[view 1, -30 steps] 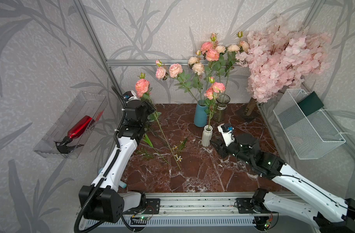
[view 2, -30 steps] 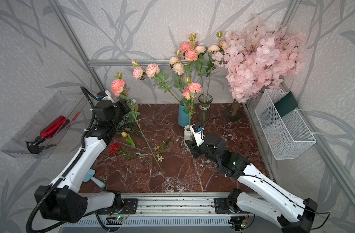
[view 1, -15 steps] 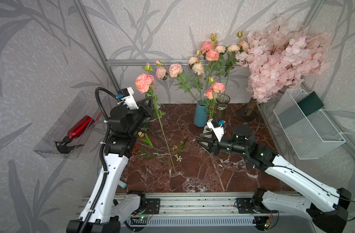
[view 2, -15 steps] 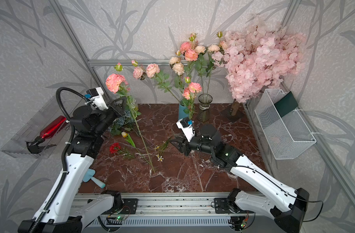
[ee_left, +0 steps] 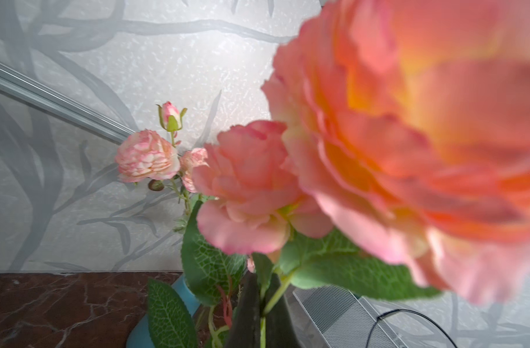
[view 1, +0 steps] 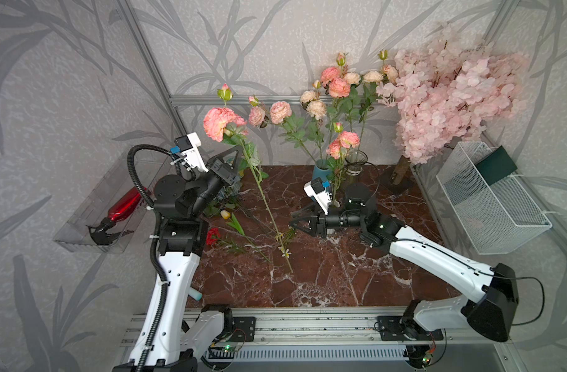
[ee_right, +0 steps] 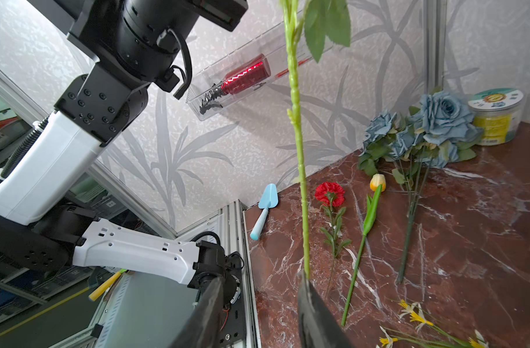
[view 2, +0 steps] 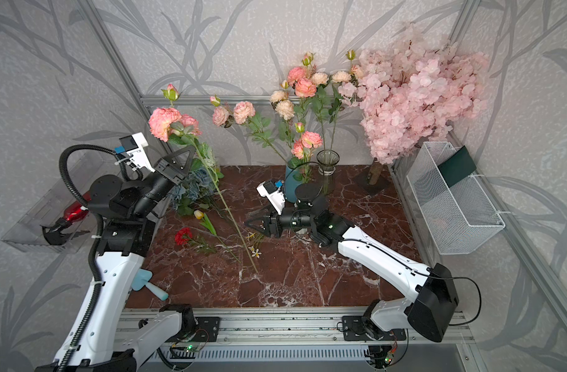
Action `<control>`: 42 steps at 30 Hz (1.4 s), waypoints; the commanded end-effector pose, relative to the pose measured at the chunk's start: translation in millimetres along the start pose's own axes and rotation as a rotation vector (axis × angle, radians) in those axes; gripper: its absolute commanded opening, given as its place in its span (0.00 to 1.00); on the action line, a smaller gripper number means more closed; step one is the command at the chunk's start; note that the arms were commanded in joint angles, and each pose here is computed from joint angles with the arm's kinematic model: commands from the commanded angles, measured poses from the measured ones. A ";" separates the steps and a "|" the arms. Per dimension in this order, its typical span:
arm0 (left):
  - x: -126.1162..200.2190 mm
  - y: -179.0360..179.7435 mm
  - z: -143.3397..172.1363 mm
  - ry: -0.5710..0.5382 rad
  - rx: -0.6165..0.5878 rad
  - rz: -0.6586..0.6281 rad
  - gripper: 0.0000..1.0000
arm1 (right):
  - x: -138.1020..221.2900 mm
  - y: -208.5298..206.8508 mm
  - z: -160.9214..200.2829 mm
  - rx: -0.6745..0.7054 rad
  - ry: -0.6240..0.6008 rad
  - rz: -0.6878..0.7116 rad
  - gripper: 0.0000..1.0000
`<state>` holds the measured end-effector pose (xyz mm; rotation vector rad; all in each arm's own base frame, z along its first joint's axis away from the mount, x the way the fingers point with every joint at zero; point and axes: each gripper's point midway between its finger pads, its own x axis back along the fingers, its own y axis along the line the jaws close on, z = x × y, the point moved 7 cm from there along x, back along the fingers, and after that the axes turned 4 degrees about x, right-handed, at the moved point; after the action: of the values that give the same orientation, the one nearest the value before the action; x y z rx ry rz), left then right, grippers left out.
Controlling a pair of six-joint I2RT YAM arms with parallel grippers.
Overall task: Place the pink flowers into the vase
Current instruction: Pick up the flower at the center of the board.
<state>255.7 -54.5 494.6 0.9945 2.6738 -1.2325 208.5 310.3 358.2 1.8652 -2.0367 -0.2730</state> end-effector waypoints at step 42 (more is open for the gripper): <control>-13.7 -46.3 21.2 0.238 0.184 0.379 0.00 | -25.6 5.5 -51.8 0.014 -0.160 -0.452 0.25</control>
<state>245.3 -95.1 504.2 1.5848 2.4465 -1.4149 227.4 343.8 391.7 2.2932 -1.6811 -0.5534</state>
